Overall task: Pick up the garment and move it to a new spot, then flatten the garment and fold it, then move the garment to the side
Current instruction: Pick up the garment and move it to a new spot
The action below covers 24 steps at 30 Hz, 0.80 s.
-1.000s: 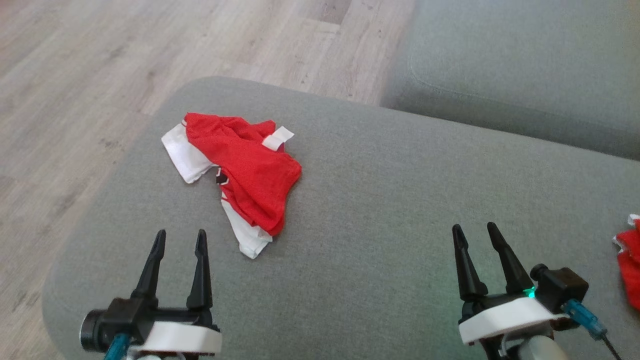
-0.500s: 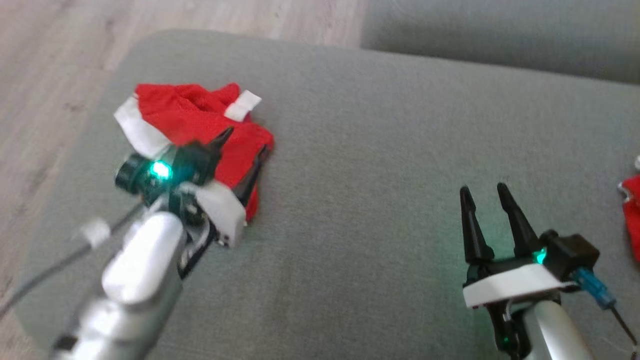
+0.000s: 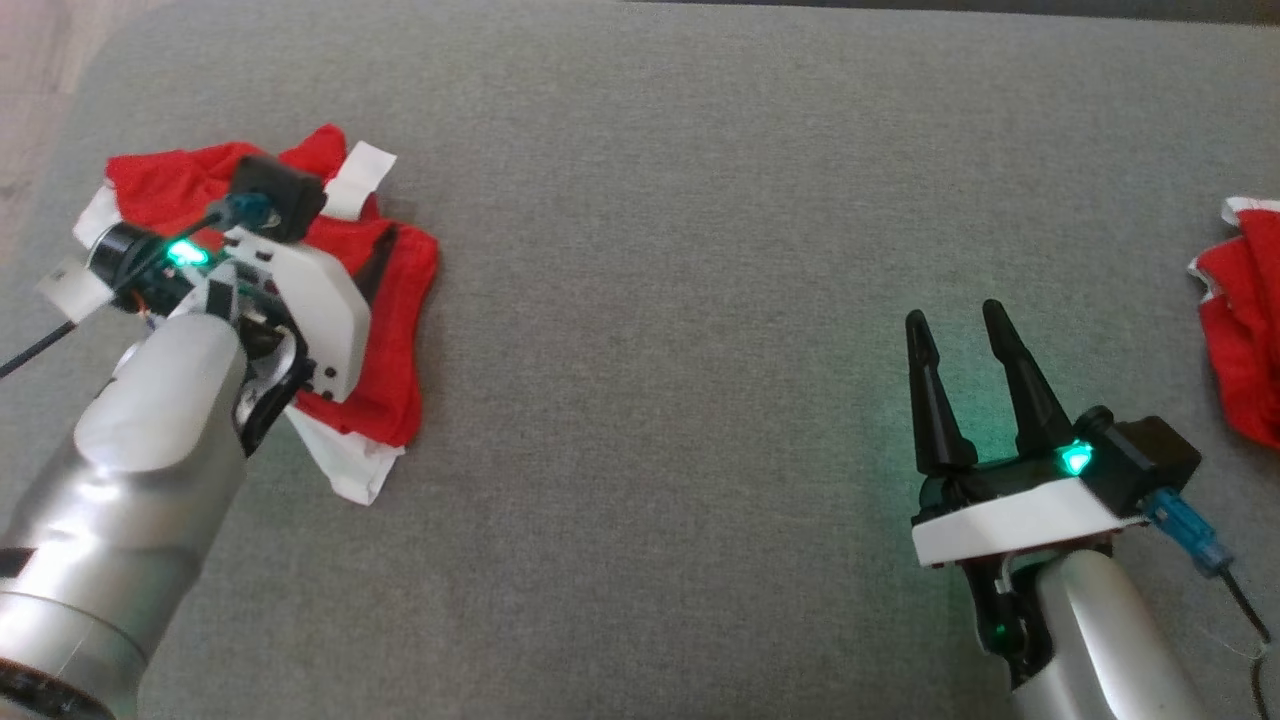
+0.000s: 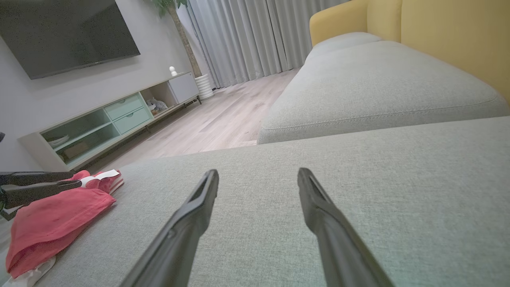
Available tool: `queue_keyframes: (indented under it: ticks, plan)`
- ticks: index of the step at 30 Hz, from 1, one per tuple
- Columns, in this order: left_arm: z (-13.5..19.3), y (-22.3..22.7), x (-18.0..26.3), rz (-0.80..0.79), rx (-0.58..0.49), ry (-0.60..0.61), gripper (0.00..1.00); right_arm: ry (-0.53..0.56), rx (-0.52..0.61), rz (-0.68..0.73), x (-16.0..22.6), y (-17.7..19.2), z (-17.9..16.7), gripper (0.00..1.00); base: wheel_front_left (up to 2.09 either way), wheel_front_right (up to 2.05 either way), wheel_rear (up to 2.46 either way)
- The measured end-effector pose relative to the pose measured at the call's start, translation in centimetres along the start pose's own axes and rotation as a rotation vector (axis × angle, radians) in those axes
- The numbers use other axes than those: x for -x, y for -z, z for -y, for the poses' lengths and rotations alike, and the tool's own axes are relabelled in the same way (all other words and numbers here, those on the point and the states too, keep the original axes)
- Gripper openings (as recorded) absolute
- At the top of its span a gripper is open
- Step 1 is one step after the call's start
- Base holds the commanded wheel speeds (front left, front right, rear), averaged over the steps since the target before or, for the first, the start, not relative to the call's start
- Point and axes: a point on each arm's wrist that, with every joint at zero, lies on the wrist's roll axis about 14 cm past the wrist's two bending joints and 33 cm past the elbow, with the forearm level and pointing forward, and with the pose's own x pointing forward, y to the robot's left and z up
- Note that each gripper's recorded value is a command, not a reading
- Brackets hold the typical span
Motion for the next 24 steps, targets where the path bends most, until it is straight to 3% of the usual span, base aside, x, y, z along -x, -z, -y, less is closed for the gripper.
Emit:
queue_keyframes:
  ticks: [5, 6, 7, 14, 24]
  plan:
    - [-0.3, 1.2, -0.9, -0.039, 0.019, -0.007, 1.00, -0.004, -0.015, -0.004, 0.2, 0.2, -0.2, 1.00, 0.00, 0.00, 0.00]
    - [-0.4, 1.3, -1.0, -0.041, 0.019, -0.009, 0.64, -0.010, -0.015, -0.006, 0.2, 0.3, -0.4, 1.00, 0.00, 0.00, 0.00]
    - [-0.4, 1.5, -1.1, -0.047, 0.015, -0.010, 0.00, -0.014, -0.015, -0.007, 0.2, 0.3, -0.5, 1.00, 0.00, 0.00, 0.00]
    - [-0.3, -0.4, -0.8, 0.045, 0.009, -0.005, 0.00, -0.024, -0.019, 0.000, 0.2, 0.0, -0.9, 1.00, 0.00, 0.00, 0.00]
    - [-0.5, -6.4, 2.4, 0.339, 0.020, -0.012, 0.00, -0.033, -0.004, 0.051, 0.9, -2.1, -1.7, 1.00, 0.00, 0.00, 0.00]
